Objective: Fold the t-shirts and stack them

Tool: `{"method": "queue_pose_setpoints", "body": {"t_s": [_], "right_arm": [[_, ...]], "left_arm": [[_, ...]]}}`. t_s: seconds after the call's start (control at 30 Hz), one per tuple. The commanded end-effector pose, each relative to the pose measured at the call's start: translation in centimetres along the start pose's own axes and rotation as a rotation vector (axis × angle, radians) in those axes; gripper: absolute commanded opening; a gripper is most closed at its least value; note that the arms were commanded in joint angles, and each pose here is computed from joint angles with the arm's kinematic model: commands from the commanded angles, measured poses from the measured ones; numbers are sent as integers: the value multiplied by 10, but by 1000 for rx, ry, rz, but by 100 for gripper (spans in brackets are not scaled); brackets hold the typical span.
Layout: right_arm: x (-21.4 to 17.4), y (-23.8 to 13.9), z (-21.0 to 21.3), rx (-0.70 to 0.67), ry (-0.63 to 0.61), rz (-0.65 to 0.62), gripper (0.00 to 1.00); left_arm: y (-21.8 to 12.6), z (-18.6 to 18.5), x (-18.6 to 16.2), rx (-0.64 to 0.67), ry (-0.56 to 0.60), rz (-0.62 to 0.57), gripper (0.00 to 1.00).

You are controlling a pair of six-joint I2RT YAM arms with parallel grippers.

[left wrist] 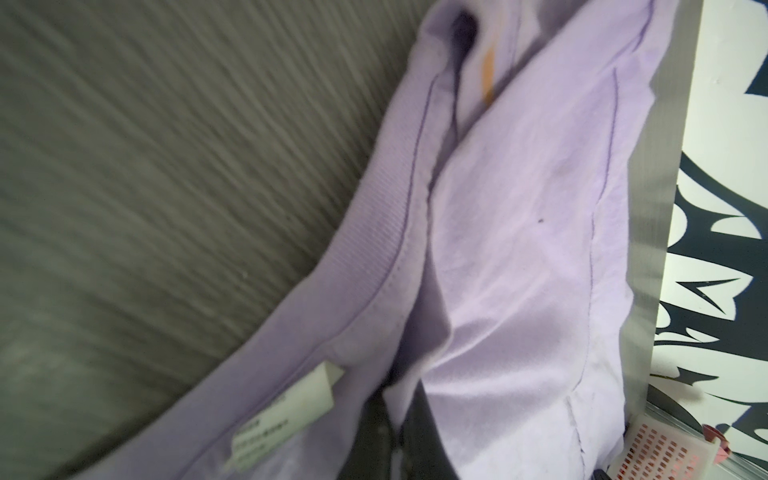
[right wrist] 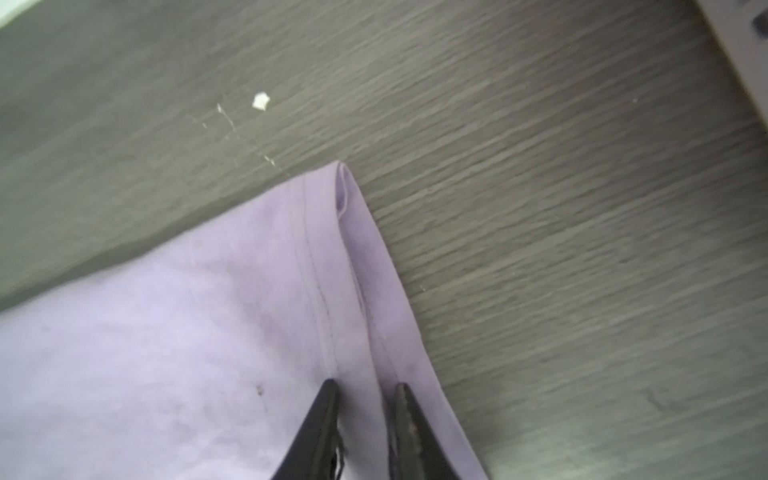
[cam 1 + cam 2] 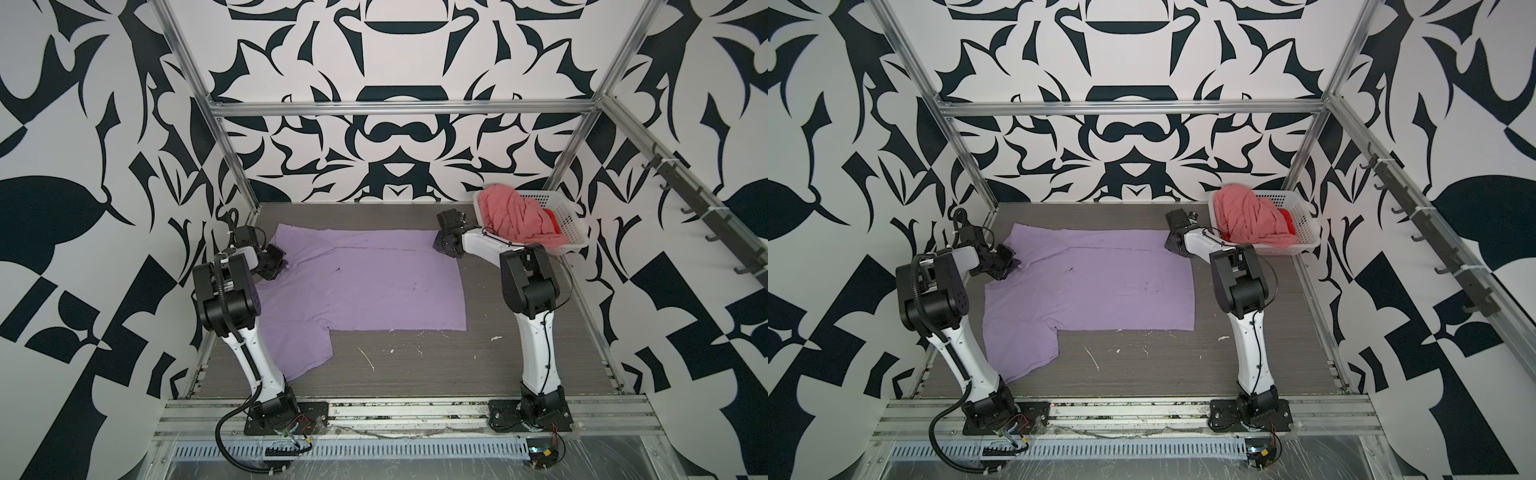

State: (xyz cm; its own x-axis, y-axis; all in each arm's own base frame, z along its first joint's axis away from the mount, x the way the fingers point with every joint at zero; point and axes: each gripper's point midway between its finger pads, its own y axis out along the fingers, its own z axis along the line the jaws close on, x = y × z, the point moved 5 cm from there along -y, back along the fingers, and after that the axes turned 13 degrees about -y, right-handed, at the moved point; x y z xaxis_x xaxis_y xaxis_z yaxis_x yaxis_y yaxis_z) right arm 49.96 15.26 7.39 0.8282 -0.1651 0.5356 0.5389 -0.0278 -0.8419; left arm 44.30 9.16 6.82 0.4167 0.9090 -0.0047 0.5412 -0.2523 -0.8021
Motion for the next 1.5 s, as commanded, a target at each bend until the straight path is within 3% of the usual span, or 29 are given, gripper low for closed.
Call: {"method": "queue_pose_setpoints", "body": {"t_s": [0.0,0.17,0.33,0.93,1.47], "right_arm": [[6,-13,1,-43,-39,-2,20],[9,-16,0,-68,-40,-3,14],[10,-15,1,-69,-57,0,0],[65,-47,-18,-39,-21,-89,0],[59,-68,-39,-30,-66,-31,0]], "left_arm": [[-2,4,-5,20,-15,6,0],[0,5,-5,20,-20,6,0],[1,5,-5,19,-20,5,0],[-47,-63,-4,-162,14,60,0],[-89,-59,-22,-113,52,78,0]]}}
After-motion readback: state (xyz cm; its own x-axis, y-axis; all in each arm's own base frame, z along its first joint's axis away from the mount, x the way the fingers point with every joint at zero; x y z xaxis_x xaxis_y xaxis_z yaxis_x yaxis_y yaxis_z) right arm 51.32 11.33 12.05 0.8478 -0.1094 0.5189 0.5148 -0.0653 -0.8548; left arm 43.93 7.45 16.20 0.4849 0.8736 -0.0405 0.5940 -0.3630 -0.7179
